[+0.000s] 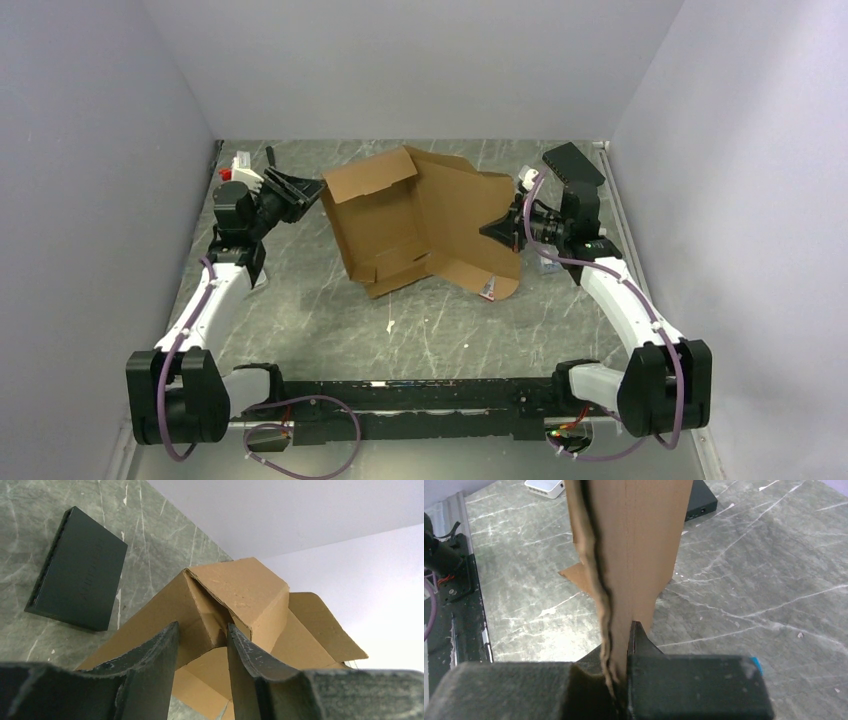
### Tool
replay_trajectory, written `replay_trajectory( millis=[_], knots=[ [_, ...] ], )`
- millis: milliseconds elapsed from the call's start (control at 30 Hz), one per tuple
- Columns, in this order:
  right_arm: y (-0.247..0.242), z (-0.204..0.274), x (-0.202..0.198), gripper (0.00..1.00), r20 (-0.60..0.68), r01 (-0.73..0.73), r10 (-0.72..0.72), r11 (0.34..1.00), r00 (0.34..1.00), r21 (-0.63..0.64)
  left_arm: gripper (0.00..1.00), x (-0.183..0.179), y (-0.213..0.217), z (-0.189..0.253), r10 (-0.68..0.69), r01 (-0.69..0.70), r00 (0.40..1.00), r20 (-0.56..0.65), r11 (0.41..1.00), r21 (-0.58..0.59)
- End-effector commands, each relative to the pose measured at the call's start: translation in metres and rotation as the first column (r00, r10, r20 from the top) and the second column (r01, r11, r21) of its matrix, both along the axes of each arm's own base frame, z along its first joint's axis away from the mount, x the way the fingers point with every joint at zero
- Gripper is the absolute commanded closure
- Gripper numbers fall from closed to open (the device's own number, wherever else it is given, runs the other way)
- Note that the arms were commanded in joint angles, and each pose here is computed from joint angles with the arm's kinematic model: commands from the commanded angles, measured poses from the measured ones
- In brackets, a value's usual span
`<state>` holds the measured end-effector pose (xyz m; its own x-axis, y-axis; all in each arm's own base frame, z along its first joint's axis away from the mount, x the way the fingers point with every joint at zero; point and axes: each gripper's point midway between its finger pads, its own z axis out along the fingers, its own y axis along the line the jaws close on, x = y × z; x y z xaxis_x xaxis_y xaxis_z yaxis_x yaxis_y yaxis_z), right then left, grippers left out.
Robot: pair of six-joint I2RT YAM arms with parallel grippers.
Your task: Fold the paper box
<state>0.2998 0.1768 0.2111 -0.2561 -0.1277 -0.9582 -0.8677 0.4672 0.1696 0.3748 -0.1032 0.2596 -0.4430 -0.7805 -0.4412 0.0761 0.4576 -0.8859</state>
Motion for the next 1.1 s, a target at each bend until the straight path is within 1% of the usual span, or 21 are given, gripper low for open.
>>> replay_trajectory(
  millis=[0,100,167,333,433,733,867,1067],
  knots=[
    [0.009,0.018,-0.016,1.00,0.087,-0.087,0.086,0.996,0.993,0.015,0.55,0.002,0.003,0.028,0.041,-0.040,0.998,0.053,0.999,-0.013],
    [0.013,0.020,-0.020,1.00,0.106,-0.107,0.105,0.994,0.989,0.011,0.54,0.003,0.004,0.030,0.053,-0.052,0.997,0.054,0.998,-0.023],
    [0.014,0.019,-0.021,1.00,0.109,-0.107,0.106,0.994,0.988,0.003,0.54,0.001,-0.005,0.032,0.035,-0.033,0.998,0.058,0.999,-0.033],
    [0.010,0.013,-0.008,1.00,0.102,-0.026,0.029,0.999,0.994,-0.035,0.54,-0.001,-0.005,0.038,0.053,-0.049,0.996,0.072,0.997,-0.061],
    [0.009,0.010,-0.004,1.00,0.095,-0.001,0.005,0.999,0.995,-0.044,0.53,-0.003,-0.005,0.041,0.059,-0.053,0.995,0.084,0.996,-0.078],
    [0.012,0.006,-0.004,1.00,0.080,-0.007,0.011,0.999,0.997,-0.049,0.52,0.000,-0.007,0.037,0.051,-0.041,0.991,0.121,0.995,-0.088],
    [0.012,0.005,-0.003,1.00,0.076,-0.007,0.011,0.999,0.997,-0.049,0.53,0.000,-0.006,0.029,0.065,-0.050,0.989,0.130,0.993,-0.111],
    [0.012,0.003,-0.003,1.00,0.067,-0.011,0.014,0.999,0.998,-0.047,0.58,0.001,-0.006,0.024,0.085,-0.068,0.988,0.125,0.989,-0.134]
  ],
)
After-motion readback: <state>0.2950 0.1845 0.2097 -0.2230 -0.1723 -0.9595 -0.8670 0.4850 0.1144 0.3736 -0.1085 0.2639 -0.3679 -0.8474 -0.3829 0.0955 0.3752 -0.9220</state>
